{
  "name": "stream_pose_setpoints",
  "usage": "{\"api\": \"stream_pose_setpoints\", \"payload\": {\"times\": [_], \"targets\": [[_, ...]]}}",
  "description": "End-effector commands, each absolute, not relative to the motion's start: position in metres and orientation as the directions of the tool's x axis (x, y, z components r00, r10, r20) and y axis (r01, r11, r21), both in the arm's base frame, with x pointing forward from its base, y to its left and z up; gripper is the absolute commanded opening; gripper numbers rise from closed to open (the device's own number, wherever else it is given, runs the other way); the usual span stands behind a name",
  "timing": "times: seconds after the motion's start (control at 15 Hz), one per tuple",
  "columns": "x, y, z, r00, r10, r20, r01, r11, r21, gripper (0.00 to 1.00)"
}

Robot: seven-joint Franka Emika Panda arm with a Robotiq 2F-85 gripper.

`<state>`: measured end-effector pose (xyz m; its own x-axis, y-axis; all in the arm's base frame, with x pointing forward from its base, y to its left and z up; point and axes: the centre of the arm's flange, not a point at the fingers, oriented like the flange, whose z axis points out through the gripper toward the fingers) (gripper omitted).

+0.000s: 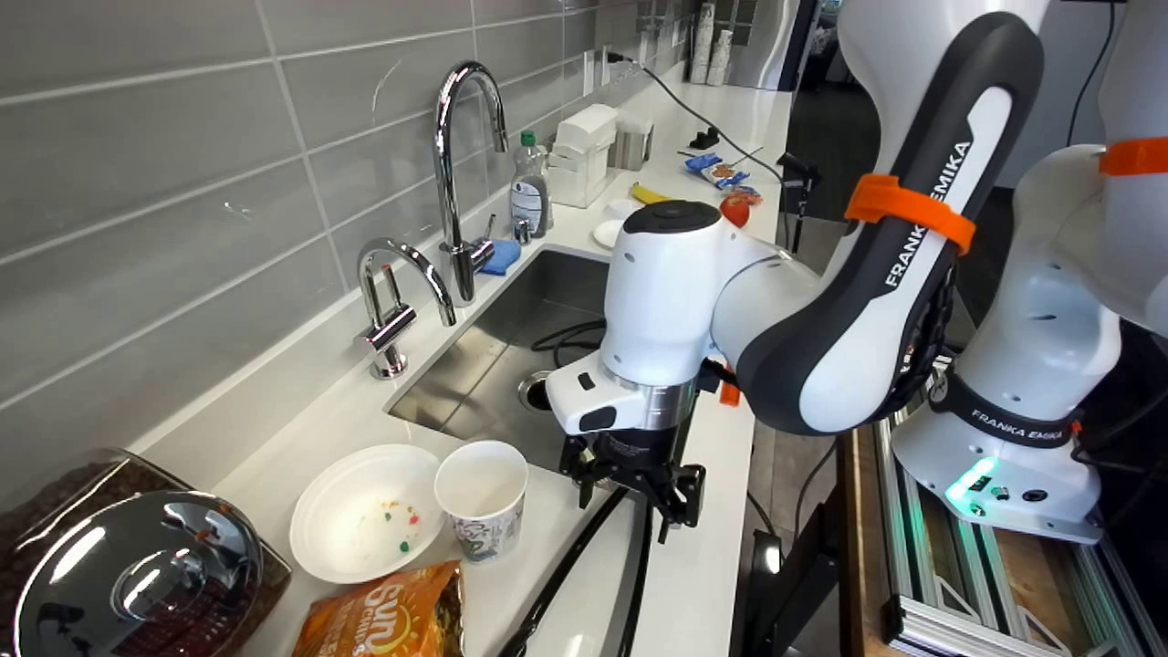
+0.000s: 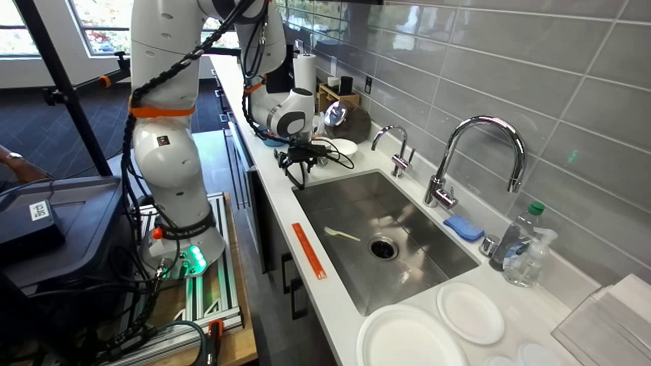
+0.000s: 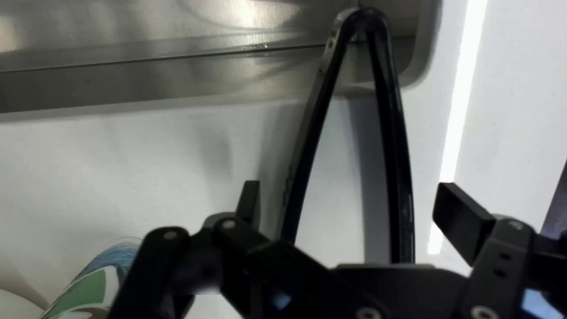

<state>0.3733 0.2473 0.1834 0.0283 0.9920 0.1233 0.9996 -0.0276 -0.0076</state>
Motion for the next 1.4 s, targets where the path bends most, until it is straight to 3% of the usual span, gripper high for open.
{"api": "stream_pose_setpoints", "payload": {"times": [0.0,1.33], "targets": [[0.38,0.248,0.176,-0.004,0.99,0.14,1.0,0.003,0.012,1.0],[0.385,0.26,0.165,0.019,0.986,0.163,1.0,-0.015,-0.028,1.0]]}}
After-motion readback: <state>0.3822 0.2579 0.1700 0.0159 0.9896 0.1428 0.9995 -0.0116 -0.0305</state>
